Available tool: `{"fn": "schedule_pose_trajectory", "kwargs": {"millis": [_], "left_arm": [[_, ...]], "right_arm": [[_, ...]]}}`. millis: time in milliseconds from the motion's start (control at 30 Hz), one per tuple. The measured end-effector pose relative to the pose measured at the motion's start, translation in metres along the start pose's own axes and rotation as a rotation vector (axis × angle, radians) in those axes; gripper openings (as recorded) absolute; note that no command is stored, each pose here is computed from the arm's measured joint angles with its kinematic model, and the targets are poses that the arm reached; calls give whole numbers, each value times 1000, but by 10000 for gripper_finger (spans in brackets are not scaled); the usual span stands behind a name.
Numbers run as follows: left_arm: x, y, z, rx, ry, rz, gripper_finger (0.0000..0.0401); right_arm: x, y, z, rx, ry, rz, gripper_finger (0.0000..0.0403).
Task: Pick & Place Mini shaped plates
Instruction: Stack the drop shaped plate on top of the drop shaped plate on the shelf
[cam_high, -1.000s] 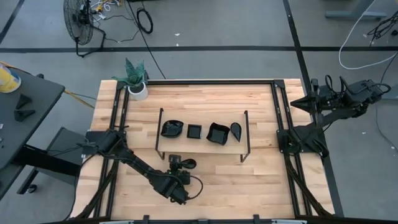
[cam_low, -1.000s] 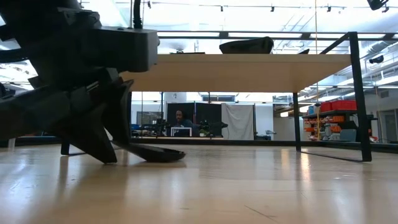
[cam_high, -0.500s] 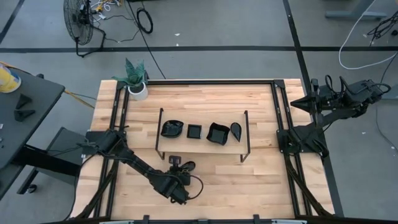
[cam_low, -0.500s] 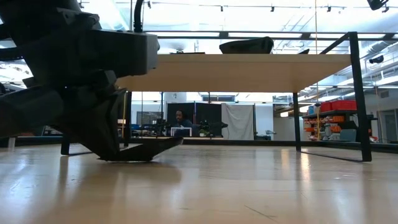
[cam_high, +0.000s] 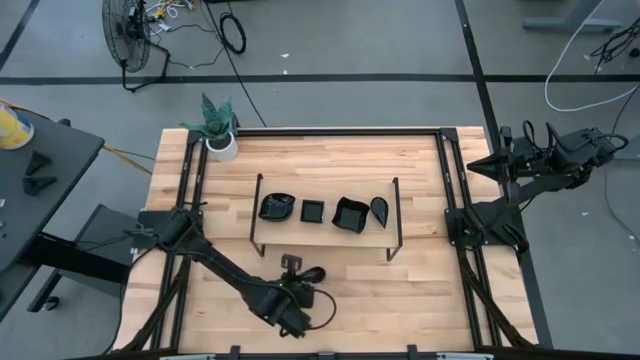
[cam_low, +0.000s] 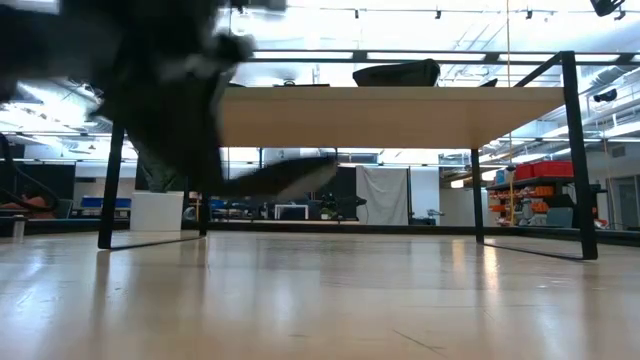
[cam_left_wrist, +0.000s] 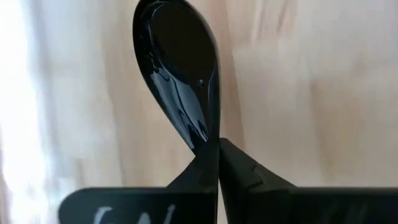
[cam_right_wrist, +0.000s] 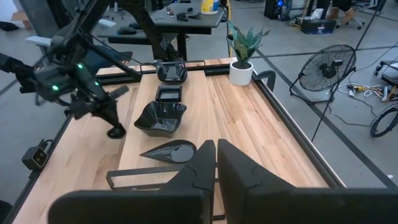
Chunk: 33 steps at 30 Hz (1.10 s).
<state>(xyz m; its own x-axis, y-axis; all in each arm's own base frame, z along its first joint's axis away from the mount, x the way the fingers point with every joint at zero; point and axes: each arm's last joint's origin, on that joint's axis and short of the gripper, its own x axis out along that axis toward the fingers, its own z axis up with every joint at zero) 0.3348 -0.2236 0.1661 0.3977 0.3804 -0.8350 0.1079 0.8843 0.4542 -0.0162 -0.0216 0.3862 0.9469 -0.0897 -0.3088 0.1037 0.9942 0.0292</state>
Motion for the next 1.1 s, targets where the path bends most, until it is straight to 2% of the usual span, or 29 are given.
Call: {"fn": "schedule_pose_trajectory", "kwargs": {"millis": [300,533,700,833,1100], "left_arm": [[-39,15,41,3,-180,49,1],[-53,29,62,95,-273,91,1],[-58,34,74,199,-328,121,1],[-55,31,83,240,-331,133,1],[-48,26,106,210,-364,115,1]], "right_arm": [[0,0,0,0,0,0,23],[0,0,0,0,0,0,23],[0,0,0,0,0,0,23],[0,0,0,0,0,0,23],[0,0,0,0,0,0,23]]}}
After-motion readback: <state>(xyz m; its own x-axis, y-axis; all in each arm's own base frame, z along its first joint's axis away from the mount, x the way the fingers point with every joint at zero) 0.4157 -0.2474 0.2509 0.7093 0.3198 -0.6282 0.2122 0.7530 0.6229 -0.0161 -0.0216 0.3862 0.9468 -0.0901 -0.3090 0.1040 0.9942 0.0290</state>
